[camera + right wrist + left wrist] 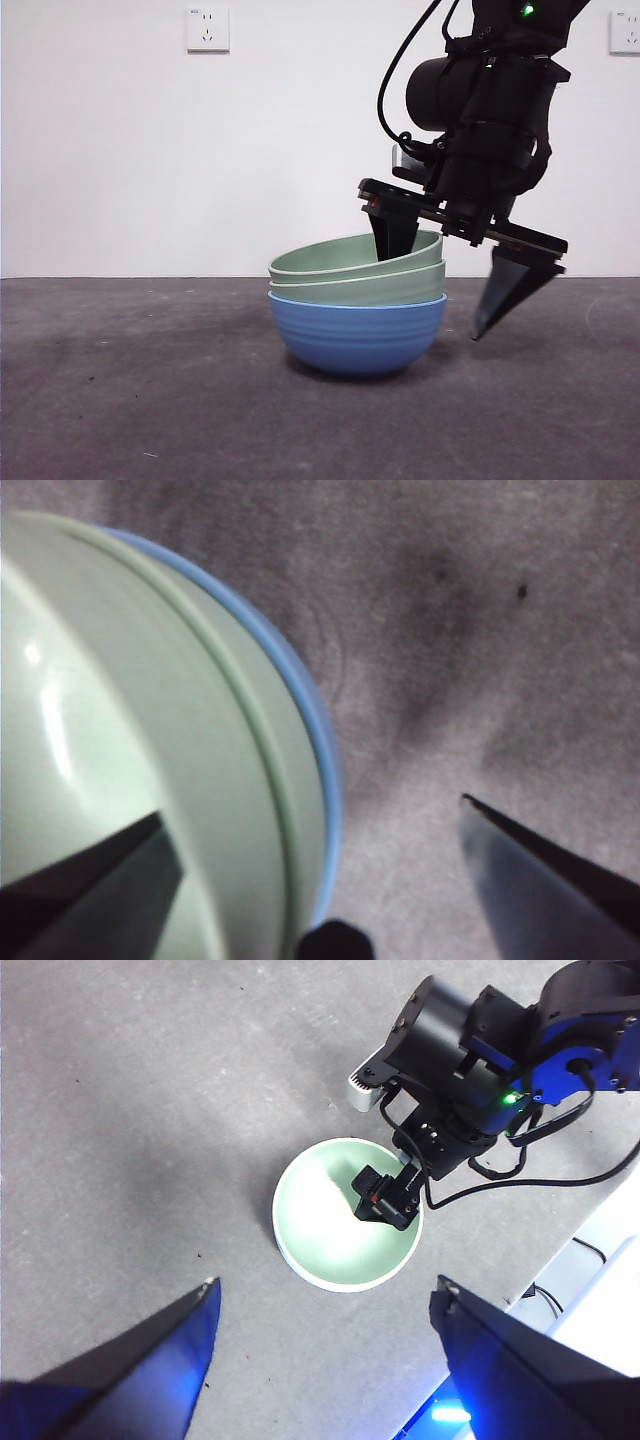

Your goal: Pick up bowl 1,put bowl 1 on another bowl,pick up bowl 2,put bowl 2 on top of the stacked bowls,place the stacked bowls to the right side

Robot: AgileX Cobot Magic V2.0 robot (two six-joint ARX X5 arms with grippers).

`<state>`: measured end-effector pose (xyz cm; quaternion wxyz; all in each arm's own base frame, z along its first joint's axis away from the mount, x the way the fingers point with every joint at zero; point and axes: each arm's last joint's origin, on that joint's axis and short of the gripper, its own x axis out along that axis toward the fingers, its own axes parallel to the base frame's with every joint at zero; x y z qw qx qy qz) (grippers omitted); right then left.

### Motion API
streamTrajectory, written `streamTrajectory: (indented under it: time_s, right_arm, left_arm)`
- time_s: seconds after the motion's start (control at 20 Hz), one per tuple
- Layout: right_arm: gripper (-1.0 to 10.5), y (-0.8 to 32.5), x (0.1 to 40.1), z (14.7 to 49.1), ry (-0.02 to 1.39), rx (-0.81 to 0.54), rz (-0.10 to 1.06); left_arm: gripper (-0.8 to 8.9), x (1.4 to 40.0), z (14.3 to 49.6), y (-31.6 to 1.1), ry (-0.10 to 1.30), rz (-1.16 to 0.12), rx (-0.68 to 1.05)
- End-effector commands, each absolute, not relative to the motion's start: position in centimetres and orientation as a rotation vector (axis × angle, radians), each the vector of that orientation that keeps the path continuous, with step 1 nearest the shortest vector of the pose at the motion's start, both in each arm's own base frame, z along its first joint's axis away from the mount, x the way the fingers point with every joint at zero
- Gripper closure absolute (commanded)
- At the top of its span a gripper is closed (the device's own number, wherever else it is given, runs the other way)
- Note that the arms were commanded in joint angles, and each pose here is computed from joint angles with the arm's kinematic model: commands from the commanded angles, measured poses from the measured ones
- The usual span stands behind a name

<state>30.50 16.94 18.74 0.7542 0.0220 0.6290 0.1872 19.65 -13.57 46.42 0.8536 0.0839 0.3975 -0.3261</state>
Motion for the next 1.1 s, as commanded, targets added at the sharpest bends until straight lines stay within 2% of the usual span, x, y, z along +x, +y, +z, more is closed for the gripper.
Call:
streamTrajectory:
  time_s: [0.05,0.4,0.8,1.1]
  right_arm:
    - [6.9,17.1,30.5,18.5,1.374,0.074,0.432]
    - [9.6,17.0,30.6,18.6,1.379,0.092,0.446]
    - [9.6,16.3,30.4,20.7,1.306,0.108,0.460]
    - [9.6,11.2,32.1,22.6,1.207,0.200,0.354]
  left_arm:
    - [4.59,19.4,46.1,-13.5,0.878,-0.689,0.197]
    - [4.59,19.4,46.1,-13.5,0.877,-0.691,0.200]
    - [4.60,19.4,46.1,-13.5,0.874,-0.695,0.207]
    - [4.59,19.4,46.1,-13.5,0.874,-0.696,0.208]
